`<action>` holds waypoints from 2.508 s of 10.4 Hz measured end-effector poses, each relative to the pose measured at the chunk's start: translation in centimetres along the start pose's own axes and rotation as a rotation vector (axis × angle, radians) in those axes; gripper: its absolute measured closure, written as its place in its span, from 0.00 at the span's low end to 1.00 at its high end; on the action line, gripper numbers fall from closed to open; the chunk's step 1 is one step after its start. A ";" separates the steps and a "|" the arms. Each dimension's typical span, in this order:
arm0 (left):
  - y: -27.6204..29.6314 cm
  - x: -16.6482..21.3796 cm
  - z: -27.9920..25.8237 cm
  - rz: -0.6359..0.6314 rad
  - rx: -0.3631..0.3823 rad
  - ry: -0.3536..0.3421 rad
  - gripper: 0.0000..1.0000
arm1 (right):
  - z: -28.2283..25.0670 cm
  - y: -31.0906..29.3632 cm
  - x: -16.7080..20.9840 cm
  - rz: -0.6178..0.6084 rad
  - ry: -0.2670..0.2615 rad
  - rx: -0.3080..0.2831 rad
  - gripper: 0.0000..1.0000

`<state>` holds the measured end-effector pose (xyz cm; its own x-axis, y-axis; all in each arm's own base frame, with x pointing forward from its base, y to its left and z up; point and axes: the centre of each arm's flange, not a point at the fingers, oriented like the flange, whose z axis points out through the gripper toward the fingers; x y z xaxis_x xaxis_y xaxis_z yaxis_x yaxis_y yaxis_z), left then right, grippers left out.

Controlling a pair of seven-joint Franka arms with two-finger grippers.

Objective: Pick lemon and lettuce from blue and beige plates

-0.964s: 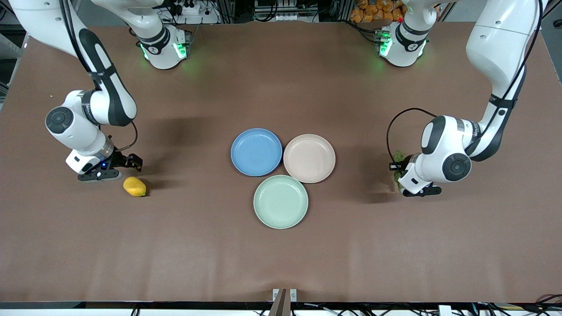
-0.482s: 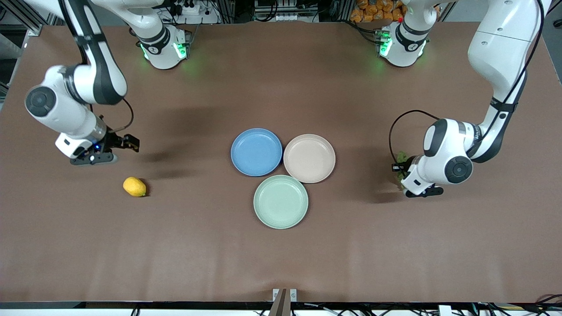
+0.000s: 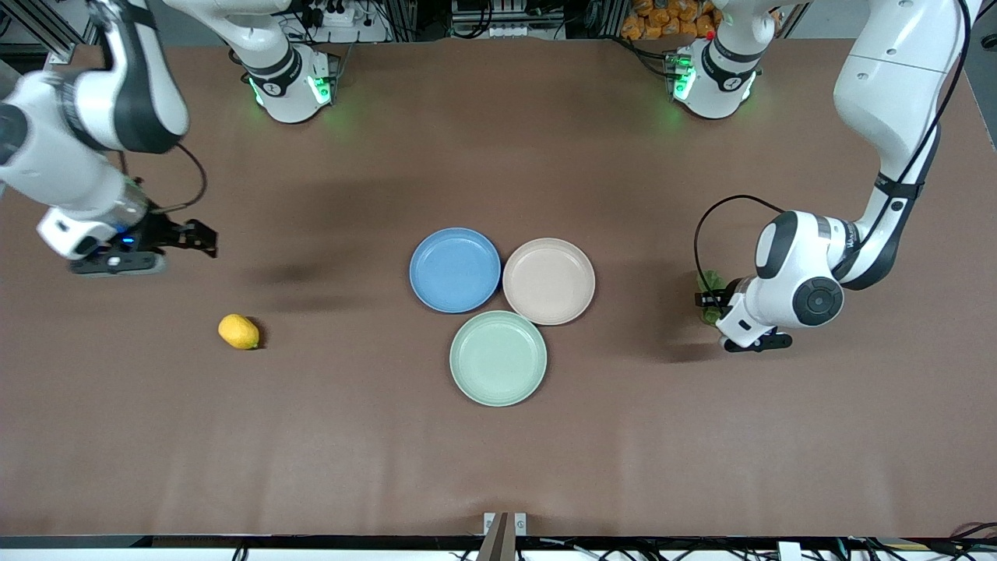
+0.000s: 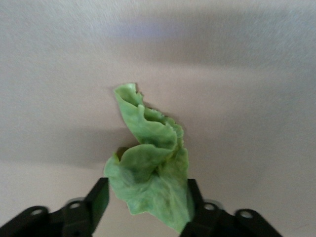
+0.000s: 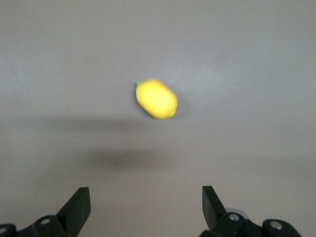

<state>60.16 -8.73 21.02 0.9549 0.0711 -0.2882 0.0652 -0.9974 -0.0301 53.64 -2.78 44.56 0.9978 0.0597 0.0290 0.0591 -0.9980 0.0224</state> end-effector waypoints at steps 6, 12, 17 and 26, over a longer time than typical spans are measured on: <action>-0.3 -2.6 -17.8 -0.017 0.045 0.101 0.00 | -15.4 0.7 1.4 0.045 -0.009 0.022 0.00; -0.3 -8.2 -27.6 -0.027 0.068 0.228 0.00 | -20.6 0.1 0.5 0.128 -0.026 0.076 0.00; 0.1 -11.4 -32.9 -0.027 0.080 0.245 0.00 | -21.3 0.3 0.5 0.117 -0.016 -0.025 0.00; 0.2 -14.0 -36.0 -0.021 0.086 0.298 0.00 | -21.7 1.6 0.4 0.117 -0.001 -0.002 0.00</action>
<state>57.19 -10.25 59.47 0.9973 0.0734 0.0067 0.0737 -0.9904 -0.1173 53.49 -3.94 66.25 0.9979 -0.0569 0.0307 -0.0576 -0.9981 0.0210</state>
